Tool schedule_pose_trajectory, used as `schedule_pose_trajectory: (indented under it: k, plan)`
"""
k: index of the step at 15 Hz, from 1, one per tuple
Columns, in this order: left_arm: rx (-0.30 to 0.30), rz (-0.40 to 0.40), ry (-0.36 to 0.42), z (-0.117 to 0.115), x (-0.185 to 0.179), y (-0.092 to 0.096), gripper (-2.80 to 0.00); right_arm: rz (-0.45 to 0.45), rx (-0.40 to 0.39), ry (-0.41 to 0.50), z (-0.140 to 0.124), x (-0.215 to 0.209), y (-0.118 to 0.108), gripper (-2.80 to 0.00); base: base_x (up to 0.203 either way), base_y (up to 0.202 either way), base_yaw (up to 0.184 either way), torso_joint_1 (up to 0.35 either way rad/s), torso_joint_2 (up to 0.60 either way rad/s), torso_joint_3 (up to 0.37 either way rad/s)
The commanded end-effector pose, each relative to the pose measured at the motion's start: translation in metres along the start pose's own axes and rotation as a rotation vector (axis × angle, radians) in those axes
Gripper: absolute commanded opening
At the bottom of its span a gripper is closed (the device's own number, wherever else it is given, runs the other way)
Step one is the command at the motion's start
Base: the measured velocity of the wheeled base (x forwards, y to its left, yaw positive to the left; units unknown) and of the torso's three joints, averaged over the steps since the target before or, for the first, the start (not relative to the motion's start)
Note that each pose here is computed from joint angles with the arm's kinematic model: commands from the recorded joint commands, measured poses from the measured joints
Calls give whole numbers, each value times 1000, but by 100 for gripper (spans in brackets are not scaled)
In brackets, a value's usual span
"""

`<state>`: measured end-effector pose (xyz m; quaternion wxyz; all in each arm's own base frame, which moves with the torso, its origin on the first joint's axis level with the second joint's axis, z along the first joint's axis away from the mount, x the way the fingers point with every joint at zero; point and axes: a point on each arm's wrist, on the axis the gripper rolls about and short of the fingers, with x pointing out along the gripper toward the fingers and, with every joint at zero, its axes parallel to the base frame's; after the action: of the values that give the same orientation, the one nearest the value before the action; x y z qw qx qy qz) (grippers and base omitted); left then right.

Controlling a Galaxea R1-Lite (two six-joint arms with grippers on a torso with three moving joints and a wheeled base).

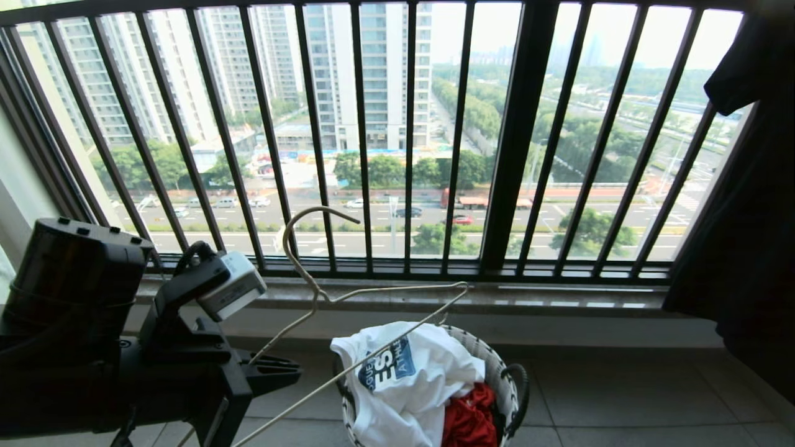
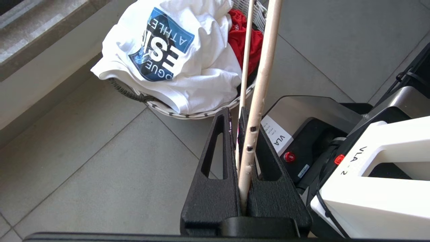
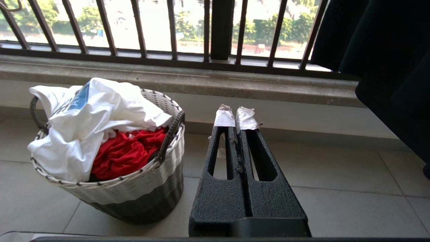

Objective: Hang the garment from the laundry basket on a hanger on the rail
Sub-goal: Pick up clothes from the basket

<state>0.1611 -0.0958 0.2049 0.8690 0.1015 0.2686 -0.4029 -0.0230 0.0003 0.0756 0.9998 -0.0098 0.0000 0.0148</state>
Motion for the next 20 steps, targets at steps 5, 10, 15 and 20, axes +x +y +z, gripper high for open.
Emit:
schedule_pose_trajectory:
  k: [5, 10, 15, 20]
  plan:
    - [7, 5, -14, 1, -4, -1, -280, 1, 0, 1, 0, 0, 0, -280, 0, 0, 0, 0, 0, 0]
    - [13, 6, -12, 0, -4, -1, -280, 1, 0, 1, 0, 0, 0, -280, 0, 0, 0, -1, 2, -59]
    - [16, 5, -9, -3, -5, -2, -280, 1, 0, 1, 0, 0, 0, -280, 0, 0, 0, 2, 3, -190]
    - [33, 9, -16, -4, -9, -4, -280, 1, 0, 1, 0, 0, 0, -280, 0, 0, 0, 4, 2, -198]
